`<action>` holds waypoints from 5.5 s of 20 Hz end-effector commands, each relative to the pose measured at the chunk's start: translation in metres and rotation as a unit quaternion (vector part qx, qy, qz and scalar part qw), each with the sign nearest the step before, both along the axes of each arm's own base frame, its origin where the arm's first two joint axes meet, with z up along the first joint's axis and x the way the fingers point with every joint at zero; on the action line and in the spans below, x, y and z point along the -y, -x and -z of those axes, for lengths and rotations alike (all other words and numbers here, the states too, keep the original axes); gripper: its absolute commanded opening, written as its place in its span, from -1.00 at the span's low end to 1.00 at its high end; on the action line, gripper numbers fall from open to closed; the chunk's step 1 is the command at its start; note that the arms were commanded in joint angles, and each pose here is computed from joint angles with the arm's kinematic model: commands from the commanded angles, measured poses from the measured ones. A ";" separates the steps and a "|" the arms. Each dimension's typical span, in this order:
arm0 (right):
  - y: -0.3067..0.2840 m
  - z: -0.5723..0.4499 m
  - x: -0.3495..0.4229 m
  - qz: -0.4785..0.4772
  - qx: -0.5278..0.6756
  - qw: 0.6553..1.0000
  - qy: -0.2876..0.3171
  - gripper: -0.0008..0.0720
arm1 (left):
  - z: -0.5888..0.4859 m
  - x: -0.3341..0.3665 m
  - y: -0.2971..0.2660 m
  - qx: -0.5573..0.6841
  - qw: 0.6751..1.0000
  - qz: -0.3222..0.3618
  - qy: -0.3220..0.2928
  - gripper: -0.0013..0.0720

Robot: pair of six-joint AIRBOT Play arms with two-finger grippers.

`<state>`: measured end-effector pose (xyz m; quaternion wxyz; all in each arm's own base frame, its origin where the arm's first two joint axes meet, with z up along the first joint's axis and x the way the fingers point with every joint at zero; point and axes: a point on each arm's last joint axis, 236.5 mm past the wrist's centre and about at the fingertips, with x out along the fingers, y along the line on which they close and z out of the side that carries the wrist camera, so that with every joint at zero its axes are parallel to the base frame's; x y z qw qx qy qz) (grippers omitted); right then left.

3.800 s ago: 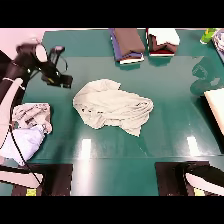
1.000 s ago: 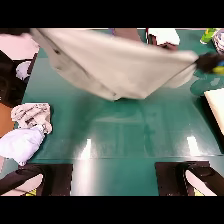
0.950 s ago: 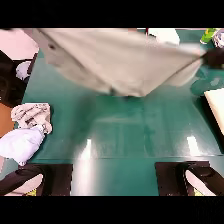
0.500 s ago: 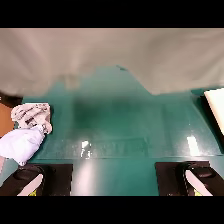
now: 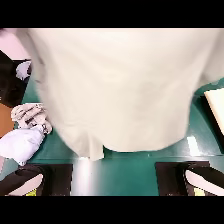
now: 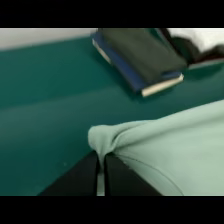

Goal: Fold the shirts.

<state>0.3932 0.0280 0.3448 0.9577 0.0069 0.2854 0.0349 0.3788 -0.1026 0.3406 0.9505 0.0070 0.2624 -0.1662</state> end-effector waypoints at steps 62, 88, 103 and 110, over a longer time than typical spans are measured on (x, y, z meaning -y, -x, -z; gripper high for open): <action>0.177 0.415 0.040 0.085 -0.466 0.877 -0.079 -0.92 | 0.414 -0.004 0.105 -0.427 0.899 -0.091 0.034 0.24; 0.134 -0.061 0.052 0.082 0.164 0.983 -0.005 -0.93 | -0.146 -0.035 0.118 0.232 0.967 -0.051 0.086 -0.90; 0.074 -0.040 0.086 0.112 0.037 0.993 0.025 -0.93 | -0.079 -0.027 0.037 0.103 0.993 -0.054 0.028 -0.90; -0.015 0.210 0.102 0.098 -0.261 0.960 -0.004 -0.93 | 0.213 -0.007 -0.092 -0.222 0.973 -0.055 -0.041 -0.90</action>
